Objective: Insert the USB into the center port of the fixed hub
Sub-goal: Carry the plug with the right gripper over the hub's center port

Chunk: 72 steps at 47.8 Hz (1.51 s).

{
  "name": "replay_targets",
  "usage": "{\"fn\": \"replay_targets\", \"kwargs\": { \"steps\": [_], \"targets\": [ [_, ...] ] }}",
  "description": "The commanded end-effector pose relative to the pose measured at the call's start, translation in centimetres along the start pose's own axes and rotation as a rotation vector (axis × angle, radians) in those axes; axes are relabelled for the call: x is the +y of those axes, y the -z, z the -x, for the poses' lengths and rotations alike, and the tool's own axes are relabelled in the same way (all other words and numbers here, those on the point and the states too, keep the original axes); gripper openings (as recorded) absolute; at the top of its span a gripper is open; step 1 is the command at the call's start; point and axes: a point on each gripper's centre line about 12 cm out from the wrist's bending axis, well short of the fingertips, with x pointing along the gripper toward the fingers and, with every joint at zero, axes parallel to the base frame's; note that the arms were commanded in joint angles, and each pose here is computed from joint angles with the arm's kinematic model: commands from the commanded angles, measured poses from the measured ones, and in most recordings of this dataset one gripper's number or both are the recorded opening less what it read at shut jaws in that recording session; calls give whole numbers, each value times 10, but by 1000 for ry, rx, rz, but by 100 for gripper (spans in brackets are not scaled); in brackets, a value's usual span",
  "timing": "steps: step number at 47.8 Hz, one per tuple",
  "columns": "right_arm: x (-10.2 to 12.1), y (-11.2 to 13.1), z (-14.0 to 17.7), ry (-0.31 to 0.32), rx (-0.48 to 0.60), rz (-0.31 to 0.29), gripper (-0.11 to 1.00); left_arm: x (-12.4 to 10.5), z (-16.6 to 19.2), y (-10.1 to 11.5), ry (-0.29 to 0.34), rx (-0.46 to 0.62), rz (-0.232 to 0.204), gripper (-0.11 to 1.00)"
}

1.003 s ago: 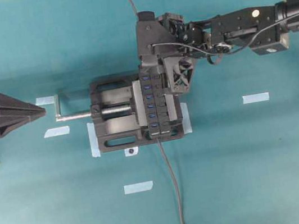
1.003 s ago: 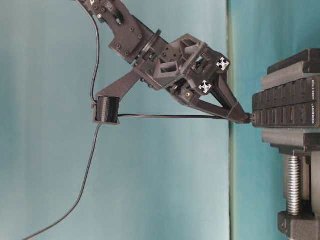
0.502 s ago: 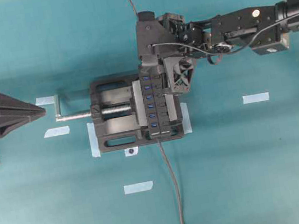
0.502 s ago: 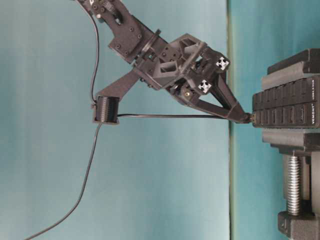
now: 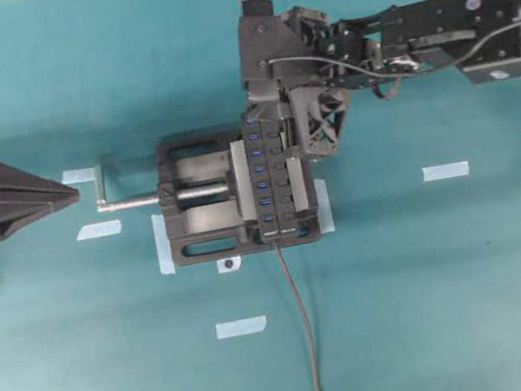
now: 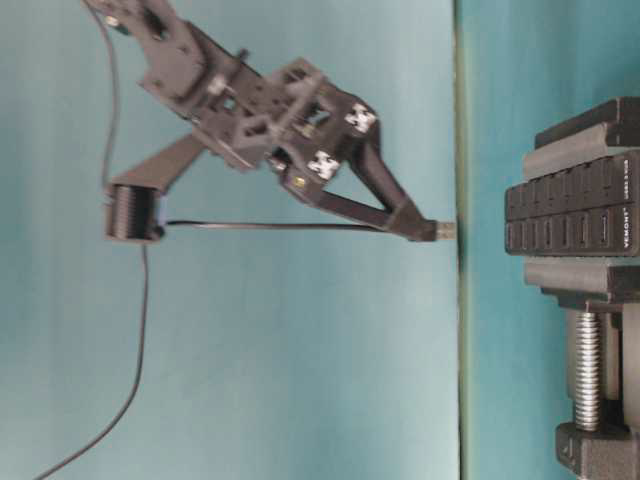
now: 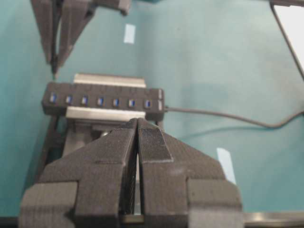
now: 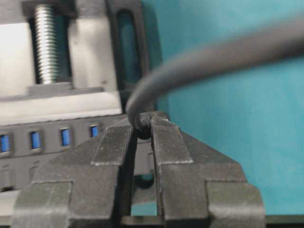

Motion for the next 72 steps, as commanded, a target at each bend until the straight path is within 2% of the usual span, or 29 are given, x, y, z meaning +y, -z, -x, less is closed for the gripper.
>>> {"fn": "replay_targets", "kwargs": {
  "steps": [1,38,49,72],
  "targets": [
    [0,-19,20,2,-69,-19,10,0,-1,-7,0,-18,2,0],
    [15,-23,24,-23,-81,-6,10,0,-1,-7,0,-17,3,0],
    [16,-23,24,-27,-81,-31,10,0,-1,-7,0,-17,3,0],
    [33,-18,13,-56,-51,-6,10,0,-1,-8,0,-17,2,0]
  ]
}}
